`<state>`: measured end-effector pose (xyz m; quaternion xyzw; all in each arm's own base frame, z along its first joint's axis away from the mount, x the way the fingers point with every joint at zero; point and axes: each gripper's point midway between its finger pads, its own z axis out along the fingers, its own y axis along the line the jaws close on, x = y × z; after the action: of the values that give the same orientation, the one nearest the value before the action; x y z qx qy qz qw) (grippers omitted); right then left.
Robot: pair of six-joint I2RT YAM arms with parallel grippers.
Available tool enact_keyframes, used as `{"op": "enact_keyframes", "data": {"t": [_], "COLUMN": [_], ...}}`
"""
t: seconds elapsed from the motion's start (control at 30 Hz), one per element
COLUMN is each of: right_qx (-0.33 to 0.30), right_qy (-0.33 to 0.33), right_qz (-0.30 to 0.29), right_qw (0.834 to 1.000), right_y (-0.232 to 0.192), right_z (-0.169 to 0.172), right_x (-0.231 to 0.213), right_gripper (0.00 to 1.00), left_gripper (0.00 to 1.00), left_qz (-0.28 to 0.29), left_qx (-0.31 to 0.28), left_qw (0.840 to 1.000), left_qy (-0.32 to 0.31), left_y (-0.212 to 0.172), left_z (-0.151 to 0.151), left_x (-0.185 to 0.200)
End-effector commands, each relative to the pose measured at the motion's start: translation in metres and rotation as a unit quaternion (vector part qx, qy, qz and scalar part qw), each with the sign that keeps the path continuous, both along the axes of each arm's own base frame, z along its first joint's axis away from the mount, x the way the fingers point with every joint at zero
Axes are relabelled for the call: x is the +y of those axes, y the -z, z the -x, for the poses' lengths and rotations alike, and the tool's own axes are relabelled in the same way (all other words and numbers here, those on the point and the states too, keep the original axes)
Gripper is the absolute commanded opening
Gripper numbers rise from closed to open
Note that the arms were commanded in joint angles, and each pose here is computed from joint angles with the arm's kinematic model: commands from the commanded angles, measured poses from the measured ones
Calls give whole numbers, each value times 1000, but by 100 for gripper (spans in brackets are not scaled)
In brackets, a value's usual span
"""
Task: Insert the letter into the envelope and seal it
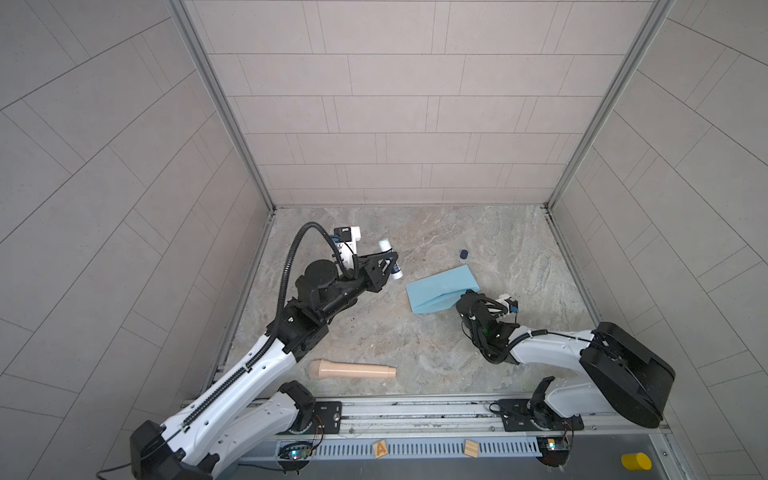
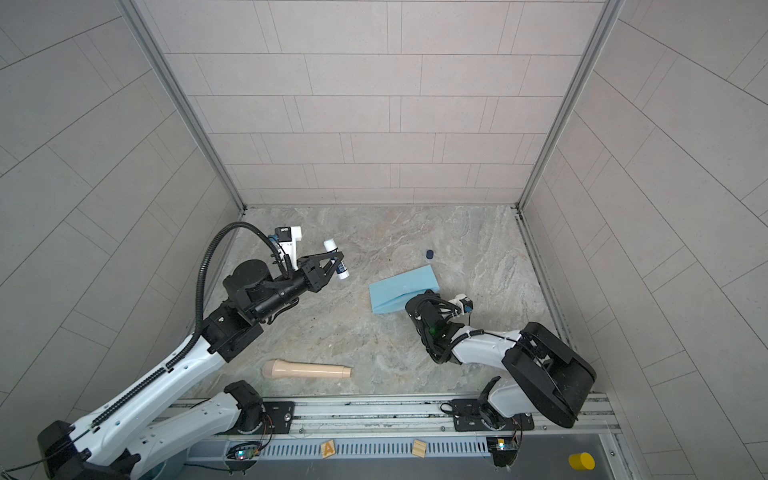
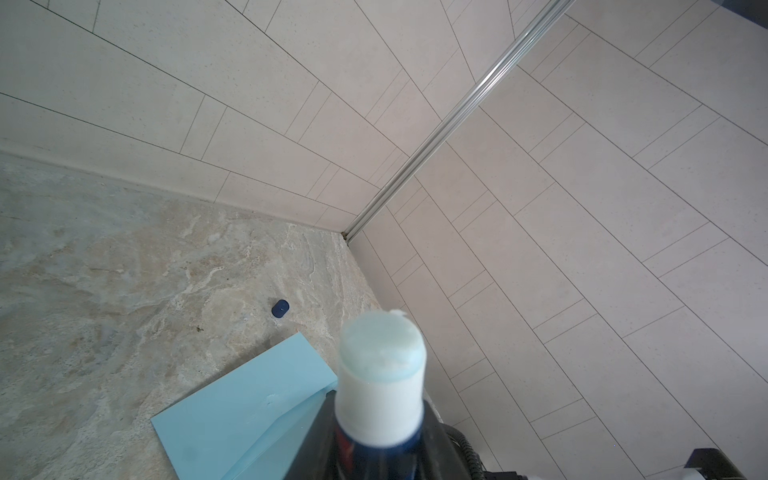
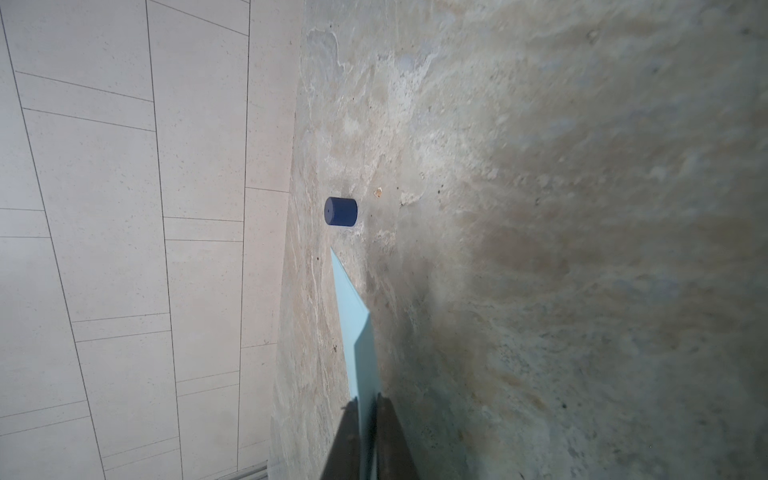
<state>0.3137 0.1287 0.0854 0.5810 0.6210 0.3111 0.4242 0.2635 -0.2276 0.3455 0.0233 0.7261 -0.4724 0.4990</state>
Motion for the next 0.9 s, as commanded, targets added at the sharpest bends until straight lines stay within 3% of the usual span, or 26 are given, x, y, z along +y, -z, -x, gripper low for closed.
{"op": "enact_keyframes", "data": {"t": [0.0, 0.3, 0.4, 0.5, 0.6, 0.7, 0.77, 0.87], "right_qx": [19, 64, 54, 3, -95, -195, -223, -263], "right_qy": [25, -27, -55, -100, -197, -301, -358, -403], "right_qz": [-43, 6, 78, 160, 271, 368, 424, 486], "right_qw": [999, 998, 994, 982, 937, 858, 801, 730], "right_y": [10, 12, -5, -39, -94, -145, -165, -189], "right_z": [7, 30, 35, 27, 16, 19, 25, 36], "right_x": [-1, -7, -19, -20, 6, 42, 61, 77], "right_gripper": [18, 47, 58, 66, 71, 79, 81, 84], "left_gripper": [0, 0, 0, 0, 0, 0, 0, 0], "left_qz": [13, 12, 13, 36, 59, 87, 105, 127], "left_qx": [-15, -15, -16, -2, 8, 26, 42, 64], "left_qw": [1000, 1000, 1000, 999, 998, 996, 993, 989], "left_qy": [6, 6, 5, 5, 11, 22, 28, 27], "left_y": [-9, -7, -8, -11, -16, -21, -23, -22], "left_z": [2, 1, 1, 0, 0, 0, -1, -2], "left_x": [-2, -3, -3, -3, -6, -11, -14, -15]}}
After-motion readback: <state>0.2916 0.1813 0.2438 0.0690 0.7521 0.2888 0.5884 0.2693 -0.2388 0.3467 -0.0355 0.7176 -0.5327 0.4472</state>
